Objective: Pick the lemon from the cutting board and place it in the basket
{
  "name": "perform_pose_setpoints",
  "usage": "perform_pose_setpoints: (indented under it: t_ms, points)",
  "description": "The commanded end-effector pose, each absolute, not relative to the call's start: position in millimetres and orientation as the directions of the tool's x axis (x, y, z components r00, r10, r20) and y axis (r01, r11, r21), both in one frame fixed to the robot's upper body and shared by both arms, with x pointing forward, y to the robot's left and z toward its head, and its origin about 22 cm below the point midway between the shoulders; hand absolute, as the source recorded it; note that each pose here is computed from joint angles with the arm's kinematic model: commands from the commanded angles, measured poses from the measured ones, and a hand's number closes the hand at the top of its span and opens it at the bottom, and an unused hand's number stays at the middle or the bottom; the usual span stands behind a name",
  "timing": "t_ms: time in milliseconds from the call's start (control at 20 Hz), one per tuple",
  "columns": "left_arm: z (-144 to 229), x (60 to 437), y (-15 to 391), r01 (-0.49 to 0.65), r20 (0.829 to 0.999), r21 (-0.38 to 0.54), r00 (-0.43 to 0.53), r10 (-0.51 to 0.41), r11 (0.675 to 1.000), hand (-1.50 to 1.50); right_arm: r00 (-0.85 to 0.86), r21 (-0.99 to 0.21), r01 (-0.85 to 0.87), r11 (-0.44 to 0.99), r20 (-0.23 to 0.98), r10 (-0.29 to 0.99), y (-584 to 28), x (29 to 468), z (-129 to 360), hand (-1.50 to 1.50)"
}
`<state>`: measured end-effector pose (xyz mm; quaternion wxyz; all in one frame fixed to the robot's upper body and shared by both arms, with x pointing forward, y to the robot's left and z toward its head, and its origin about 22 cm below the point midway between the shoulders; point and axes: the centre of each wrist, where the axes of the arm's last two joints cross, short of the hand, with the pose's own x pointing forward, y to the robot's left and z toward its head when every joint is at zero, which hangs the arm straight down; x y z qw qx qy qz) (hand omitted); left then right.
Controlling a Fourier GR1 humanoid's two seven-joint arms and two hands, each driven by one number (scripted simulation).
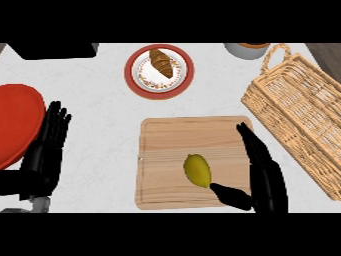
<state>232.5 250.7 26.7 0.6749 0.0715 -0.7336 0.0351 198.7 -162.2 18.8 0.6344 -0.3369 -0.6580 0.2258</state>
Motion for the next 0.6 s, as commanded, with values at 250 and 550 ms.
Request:
perform_pose_setpoints:
  t_ms: [250,550]
  points:
    - [26.7,233.5,253.7,-0.143,0.996,0.048,-0.074,-0.059,0.989,0.0,0.195,-0.887,-0.12,0.446,0.42,0.886,-148.0,178.3,85.1,-1.5]
    - [33.4,238.4,241.8,-0.095,0.996,0.024,-0.083,-0.032,0.995,0.0,0.254,-0.881,-0.176,0.439,0.39,0.885,-112.4,169.9,152.8,-1.5]
